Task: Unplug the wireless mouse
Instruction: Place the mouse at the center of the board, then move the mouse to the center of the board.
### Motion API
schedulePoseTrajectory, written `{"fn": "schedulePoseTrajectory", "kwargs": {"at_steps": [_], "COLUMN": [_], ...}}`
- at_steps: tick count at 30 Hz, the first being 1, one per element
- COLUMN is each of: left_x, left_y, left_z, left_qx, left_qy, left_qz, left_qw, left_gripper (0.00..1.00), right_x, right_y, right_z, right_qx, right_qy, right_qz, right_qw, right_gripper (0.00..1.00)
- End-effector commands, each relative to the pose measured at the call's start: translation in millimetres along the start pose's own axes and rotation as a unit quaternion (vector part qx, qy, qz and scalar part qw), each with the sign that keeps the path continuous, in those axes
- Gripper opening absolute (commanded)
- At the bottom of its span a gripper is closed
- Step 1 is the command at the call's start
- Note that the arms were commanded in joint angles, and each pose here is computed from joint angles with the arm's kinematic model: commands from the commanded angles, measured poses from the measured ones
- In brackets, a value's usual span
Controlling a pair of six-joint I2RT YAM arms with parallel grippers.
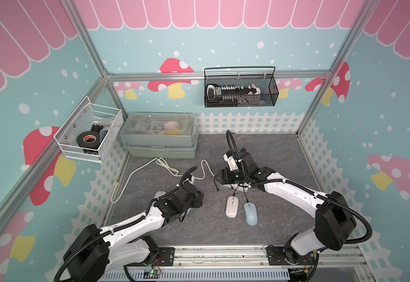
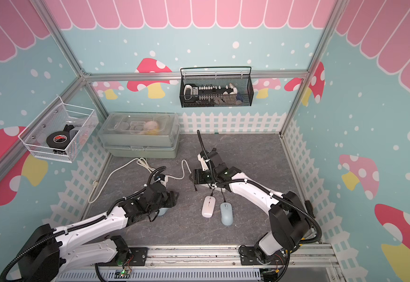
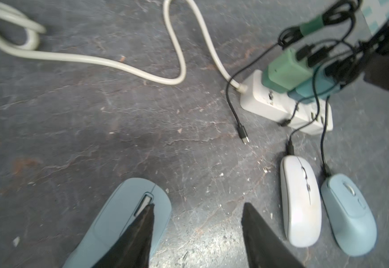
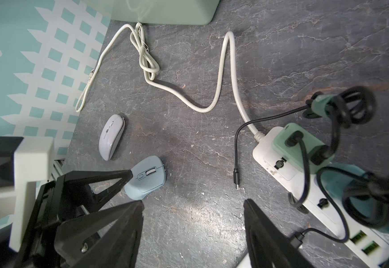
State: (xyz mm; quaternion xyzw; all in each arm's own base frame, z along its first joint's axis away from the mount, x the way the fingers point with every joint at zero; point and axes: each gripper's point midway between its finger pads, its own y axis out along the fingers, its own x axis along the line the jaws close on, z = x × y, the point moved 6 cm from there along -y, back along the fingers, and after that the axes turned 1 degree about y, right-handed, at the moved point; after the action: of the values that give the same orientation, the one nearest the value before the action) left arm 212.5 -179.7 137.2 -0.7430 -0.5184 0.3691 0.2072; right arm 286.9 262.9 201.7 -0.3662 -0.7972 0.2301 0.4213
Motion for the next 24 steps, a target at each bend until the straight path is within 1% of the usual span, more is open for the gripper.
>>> {"fn": "schedulePoseTrajectory", "kwargs": {"at_steps": [1, 3, 4, 6, 9, 11, 16, 21, 24], "left_x": [-11.5, -11.6, -10.4, -10.2, -3.7, 3.9, 11.3, 20.2, 29.9], "left_y": [2.3, 3.3, 4.8, 8.4, 14.0, 16.8, 19.3, 17.9, 17.5], "left_z": [5.7, 8.6, 11.7, 19.1, 30.8, 35.4, 41.2, 45.6, 48.7], "left_qx": [0.012, 0.019, 0.025, 0.044, 0.066, 0.067, 0.072, 0.076, 0.078], "left_qy": [0.006, 0.005, 0.003, 0.0, -0.006, -0.015, -0.02, -0.021, -0.024], "left_qz": [0.043, 0.044, 0.044, 0.048, 0.035, 0.013, -0.007, -0.034, -0.068], "left_qw": [0.999, 0.999, 0.999, 0.998, 0.997, 0.998, 0.997, 0.996, 0.994], "left_gripper": [0.54, 0.53, 0.51, 0.49, 0.49, 0.49, 0.49, 0.5, 0.49], "right_x": [-1.6, -3.1, -3.8, -5.2, -6.2, -7.0, -6.5, -4.9, -5.6], "right_y": [7.4, 9.2, 10.2, 11.8, 13.5, 14.0, 13.0, 6.1, 3.2], "right_z": [2.5, 3.1, 3.6, 4.3, 3.8, 4.0, 3.7, 1.1, -0.3], "right_qx": [0.01, 0.012, 0.013, 0.015, 0.016, 0.017, 0.015, -0.002, -0.01], "right_qy": [-0.009, -0.009, -0.009, -0.009, -0.009, -0.01, -0.012, -0.023, -0.025], "right_qz": [0.006, 0.009, 0.011, 0.013, 0.015, 0.017, 0.016, 0.016, 0.021], "right_qw": [1.0, 1.0, 1.0, 1.0, 1.0, 1.0, 1.0, 1.0, 0.999], "right_gripper": [0.68, 0.68, 0.68, 0.68, 0.68, 0.68, 0.68, 0.68, 0.68]}}
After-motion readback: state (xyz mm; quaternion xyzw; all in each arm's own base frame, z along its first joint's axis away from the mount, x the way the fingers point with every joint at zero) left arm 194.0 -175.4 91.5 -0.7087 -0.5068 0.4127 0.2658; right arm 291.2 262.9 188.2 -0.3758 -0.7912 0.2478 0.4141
